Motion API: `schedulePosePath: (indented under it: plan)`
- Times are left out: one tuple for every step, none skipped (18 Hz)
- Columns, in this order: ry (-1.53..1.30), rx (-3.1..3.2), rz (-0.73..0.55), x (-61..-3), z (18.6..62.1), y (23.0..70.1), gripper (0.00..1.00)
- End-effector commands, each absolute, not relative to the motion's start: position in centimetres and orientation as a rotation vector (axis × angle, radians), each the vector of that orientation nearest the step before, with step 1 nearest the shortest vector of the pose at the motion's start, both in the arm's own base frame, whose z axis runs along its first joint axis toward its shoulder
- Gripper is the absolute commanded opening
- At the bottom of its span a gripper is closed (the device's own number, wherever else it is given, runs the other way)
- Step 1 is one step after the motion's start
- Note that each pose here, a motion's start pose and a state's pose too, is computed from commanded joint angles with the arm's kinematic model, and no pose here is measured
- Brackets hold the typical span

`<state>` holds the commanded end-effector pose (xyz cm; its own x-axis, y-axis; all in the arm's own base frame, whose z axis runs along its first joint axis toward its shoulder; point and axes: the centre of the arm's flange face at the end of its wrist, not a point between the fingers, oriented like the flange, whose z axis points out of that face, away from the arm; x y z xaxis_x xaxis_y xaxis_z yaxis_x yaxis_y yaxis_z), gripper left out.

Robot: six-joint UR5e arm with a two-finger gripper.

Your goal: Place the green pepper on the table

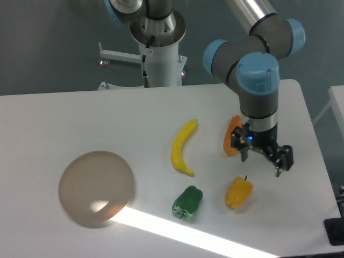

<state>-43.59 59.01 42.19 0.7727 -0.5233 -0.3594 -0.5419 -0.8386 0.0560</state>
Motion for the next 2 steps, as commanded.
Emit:
schedulePosePath:
  plan:
    - [0.878, -2.91, 0.565, -43.57, 42.11, 58.99, 1.0]
    - [0.875, -2.91, 0.567, -43.63, 42.22, 58.9, 1.0]
